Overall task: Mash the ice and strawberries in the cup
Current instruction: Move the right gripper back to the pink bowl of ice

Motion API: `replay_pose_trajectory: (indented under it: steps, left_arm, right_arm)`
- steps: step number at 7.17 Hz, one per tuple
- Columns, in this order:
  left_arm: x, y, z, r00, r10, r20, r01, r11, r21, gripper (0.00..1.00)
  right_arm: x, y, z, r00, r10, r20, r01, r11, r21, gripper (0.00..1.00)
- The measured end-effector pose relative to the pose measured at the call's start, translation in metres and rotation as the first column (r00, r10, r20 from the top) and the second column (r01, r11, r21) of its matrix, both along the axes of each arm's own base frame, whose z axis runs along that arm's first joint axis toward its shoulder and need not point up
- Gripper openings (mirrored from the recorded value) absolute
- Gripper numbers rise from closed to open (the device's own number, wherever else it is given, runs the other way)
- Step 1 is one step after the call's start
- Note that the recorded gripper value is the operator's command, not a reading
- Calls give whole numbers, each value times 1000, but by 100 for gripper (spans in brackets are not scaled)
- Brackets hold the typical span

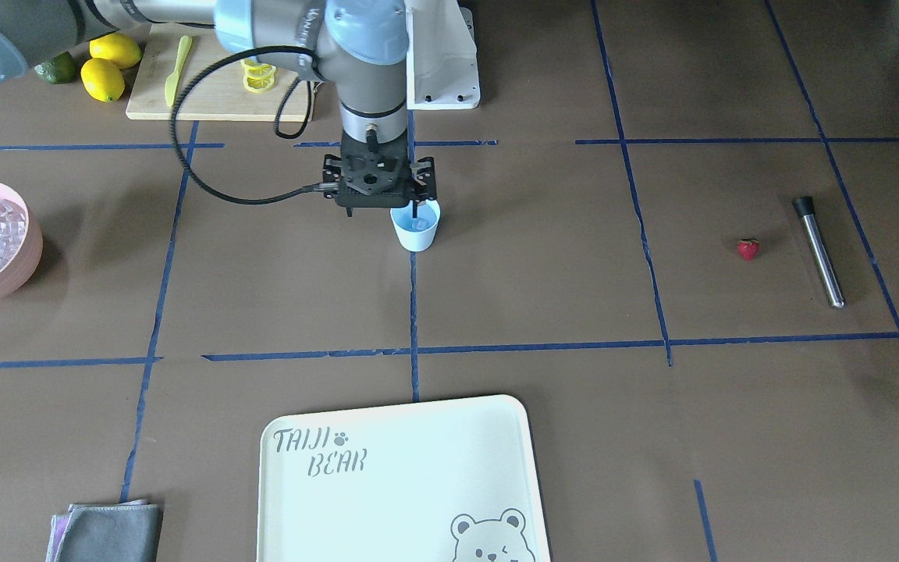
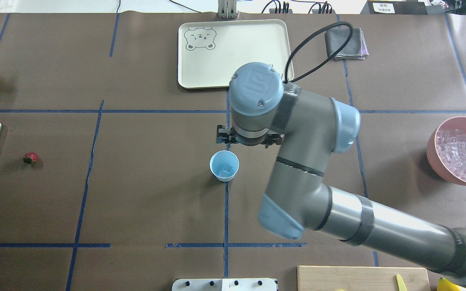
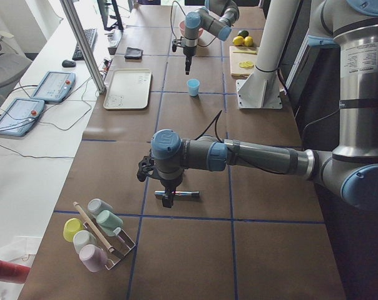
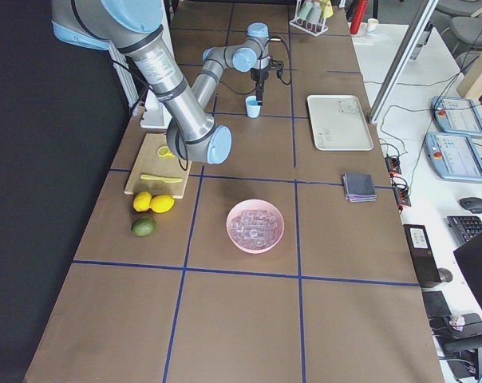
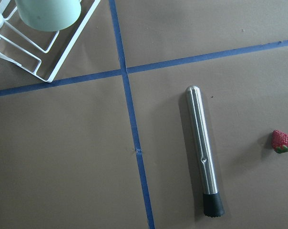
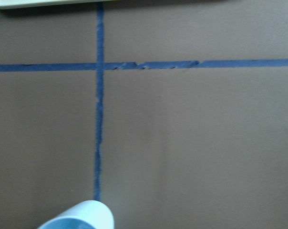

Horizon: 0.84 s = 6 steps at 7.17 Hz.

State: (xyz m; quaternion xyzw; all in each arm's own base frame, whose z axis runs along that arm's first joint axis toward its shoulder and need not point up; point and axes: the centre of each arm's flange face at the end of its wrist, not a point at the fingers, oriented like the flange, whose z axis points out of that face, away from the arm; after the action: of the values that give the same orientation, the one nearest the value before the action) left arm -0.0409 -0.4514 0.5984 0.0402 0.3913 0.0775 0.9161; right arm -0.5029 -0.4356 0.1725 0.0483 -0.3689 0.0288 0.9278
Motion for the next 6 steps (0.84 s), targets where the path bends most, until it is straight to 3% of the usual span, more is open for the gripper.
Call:
replay_pose_trajectory:
  steps: [2,4,6]
  left_arm:
    - [0,1,1,1000,0,0,0,1000,-4,100]
    - [-1,2,7,1000,-2,3,2,1000,-18,100]
    - [-2,3,9,1000,-3,3,3,1000,-25,100]
  right_arm:
    - [105,-32,70,996,-77,-39,80,994,73,99]
    - [210,-64,145,987,-153,-54,158,982,105,99]
    - [308,-63,250,975,-219,-46,223,963,152,99]
